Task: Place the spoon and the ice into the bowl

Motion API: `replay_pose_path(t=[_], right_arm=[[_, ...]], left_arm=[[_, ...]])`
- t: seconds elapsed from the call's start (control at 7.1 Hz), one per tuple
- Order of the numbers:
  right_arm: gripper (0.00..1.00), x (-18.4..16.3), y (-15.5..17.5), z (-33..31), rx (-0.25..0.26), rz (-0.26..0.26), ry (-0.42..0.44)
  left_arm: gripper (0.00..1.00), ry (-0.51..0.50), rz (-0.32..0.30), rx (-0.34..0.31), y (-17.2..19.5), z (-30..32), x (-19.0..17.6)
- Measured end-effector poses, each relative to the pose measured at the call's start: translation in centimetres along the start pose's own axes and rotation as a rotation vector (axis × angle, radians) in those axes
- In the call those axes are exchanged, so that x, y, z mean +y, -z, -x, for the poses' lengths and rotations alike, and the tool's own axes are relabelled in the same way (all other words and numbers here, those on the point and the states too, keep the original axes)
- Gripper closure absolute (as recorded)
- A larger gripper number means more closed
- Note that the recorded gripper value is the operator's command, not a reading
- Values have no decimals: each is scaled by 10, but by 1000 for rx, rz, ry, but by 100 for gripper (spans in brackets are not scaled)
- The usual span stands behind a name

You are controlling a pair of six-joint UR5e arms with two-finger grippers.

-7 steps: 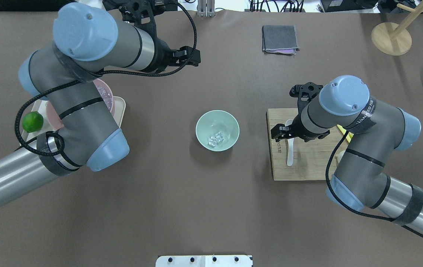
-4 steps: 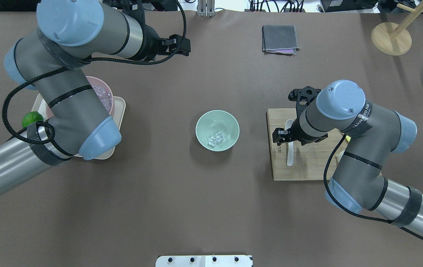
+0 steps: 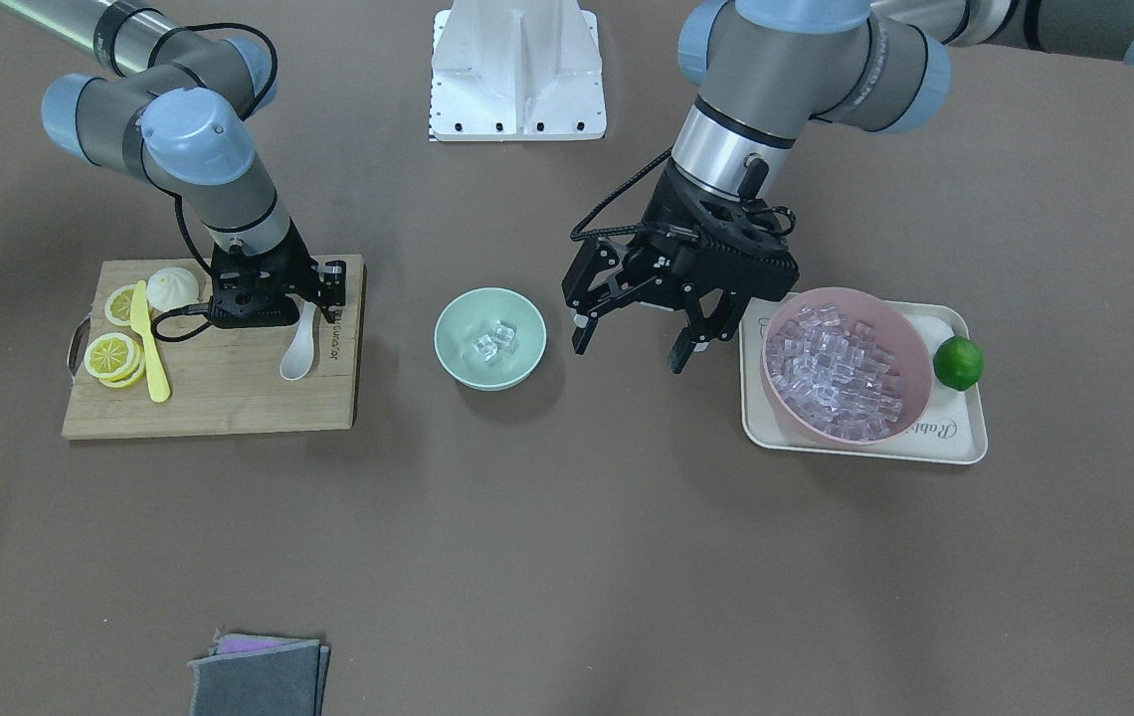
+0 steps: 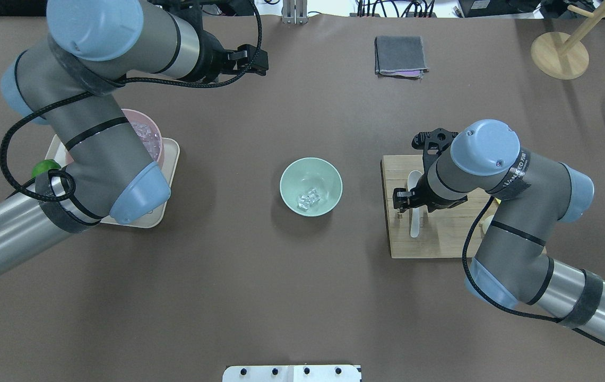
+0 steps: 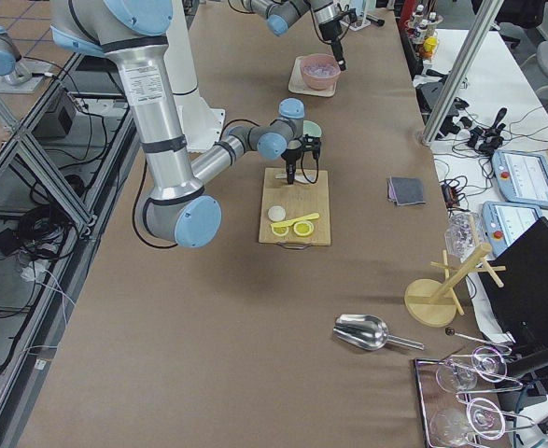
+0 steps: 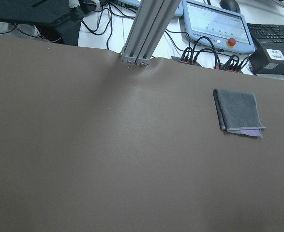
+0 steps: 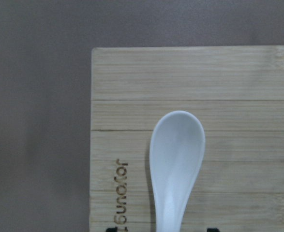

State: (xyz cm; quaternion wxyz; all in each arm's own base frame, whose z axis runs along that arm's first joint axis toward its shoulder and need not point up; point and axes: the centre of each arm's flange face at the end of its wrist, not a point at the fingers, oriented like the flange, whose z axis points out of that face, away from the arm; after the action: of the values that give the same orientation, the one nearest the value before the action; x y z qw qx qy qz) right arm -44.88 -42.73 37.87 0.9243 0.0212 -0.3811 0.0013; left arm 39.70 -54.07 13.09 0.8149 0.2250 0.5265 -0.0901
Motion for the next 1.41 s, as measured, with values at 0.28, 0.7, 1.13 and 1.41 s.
replay_pose_path(t=[0.28, 0.7, 1.13, 1.41], right_arm=[[100, 2, -1, 4, -3, 3, 3], [100, -4, 48, 17, -74, -35, 8], [100, -20, 105, 86, -105, -54, 15], [100, -21, 97, 141, -87, -32, 37]], left_arm=[[2, 0, 1, 0, 1, 2, 1], [2, 4, 26, -3, 15, 31, -22], [2, -166, -2, -155, 81, 225, -97], [2, -169, -42, -254, 119, 325, -110]])
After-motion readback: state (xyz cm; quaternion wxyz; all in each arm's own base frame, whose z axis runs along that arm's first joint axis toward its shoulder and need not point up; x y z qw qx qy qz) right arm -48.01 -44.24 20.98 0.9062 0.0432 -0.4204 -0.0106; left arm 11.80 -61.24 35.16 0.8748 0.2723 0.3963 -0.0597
